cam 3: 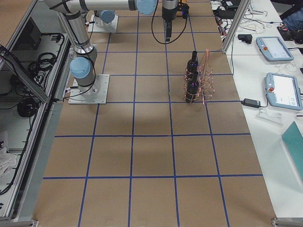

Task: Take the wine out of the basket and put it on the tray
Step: 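Open the left gripper and raise it away from the tray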

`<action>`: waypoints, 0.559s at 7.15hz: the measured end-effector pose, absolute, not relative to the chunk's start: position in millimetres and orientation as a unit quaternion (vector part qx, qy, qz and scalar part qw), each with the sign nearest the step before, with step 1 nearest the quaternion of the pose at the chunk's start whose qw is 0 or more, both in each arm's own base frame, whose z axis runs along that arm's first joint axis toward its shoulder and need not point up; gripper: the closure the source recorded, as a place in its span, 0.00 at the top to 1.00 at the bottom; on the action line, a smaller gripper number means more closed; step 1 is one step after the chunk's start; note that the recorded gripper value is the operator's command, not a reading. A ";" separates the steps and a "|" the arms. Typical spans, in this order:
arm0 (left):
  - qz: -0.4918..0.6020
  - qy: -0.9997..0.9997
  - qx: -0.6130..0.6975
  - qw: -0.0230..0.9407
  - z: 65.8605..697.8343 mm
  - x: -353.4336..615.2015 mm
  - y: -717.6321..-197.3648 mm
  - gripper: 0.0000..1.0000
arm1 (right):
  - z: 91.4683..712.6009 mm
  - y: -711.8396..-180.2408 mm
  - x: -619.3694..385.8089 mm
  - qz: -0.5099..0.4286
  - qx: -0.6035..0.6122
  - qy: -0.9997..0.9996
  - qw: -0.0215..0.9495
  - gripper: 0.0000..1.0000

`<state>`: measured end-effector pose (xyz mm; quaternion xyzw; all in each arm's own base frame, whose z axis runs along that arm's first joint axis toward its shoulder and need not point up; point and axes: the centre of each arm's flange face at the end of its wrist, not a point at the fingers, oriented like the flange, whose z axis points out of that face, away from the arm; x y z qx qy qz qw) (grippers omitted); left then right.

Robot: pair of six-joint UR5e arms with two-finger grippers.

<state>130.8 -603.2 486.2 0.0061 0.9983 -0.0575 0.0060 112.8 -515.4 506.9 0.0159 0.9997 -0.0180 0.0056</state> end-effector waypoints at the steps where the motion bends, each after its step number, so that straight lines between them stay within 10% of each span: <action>1: -0.062 0.998 -0.001 0.004 503.3 70.5 -598.5 0.85 | 506.8 -515.4 112.7 -0.018 0.016 1.000 0.005 1.00; 4: -0.040 0.998 -0.049 -0.014 494.1 -95.6 -572.2 0.93 | 506.6 -515.5 112.8 -0.018 0.016 1.000 0.006 1.00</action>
